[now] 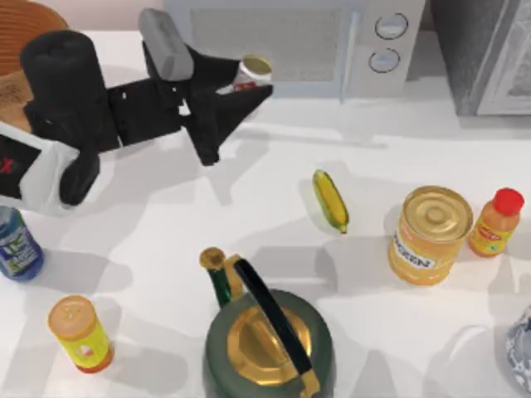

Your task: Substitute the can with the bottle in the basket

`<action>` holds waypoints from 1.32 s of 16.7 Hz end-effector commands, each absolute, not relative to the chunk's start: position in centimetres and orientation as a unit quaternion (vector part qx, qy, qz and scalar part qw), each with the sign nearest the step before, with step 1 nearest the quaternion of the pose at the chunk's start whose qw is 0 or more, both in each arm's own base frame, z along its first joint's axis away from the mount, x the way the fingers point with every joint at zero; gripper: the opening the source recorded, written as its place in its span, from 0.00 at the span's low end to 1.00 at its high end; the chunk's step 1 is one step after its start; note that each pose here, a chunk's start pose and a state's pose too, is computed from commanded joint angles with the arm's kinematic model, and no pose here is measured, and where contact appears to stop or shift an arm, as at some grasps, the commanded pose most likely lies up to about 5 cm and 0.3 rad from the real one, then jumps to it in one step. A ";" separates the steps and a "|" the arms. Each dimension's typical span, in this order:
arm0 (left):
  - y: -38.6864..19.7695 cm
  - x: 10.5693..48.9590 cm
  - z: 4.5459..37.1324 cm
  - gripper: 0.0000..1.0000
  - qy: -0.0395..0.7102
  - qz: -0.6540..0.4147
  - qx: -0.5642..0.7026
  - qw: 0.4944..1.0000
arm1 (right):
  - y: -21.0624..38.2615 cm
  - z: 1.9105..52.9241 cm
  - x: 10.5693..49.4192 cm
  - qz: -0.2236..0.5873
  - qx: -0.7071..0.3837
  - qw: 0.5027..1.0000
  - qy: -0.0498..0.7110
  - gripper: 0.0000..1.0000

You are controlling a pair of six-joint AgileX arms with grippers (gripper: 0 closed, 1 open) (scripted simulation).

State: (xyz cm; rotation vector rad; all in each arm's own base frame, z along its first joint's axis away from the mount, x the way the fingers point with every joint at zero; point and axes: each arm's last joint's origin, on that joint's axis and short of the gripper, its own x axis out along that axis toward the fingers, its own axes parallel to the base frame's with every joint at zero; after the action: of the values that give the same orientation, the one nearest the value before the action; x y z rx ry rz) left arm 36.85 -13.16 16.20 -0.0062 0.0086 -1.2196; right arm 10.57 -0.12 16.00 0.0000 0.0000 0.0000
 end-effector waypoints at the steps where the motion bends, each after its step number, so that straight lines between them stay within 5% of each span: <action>1: -13.9 37.7 14.6 0.00 0.004 -0.592 -0.003 0.806 | -0.1 16.0 10.6 0.000 0.000 1.000 0.000 1.00; 10: -18.1 40.0 2.8 0.00 0.001 -0.706 -0.001 0.708 | -0.1 16.0 10.6 0.000 0.000 1.000 0.000 1.00; 18: -18.4 40.0 1.8 0.00 0.000 -0.714 0.000 0.700 | -0.1 16.0 10.6 0.000 0.000 1.000 0.000 1.00; 22: -18.4 40.0 1.8 0.30 0.000 -0.714 0.000 0.700 | -0.1 16.0 10.6 0.000 0.000 1.000 0.000 1.00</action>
State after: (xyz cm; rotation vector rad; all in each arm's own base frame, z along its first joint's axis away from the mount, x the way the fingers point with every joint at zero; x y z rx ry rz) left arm 39.99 -18.37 1.80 0.0000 0.0000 -1.5908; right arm 10.57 -0.12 16.00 0.0000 0.0000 0.0000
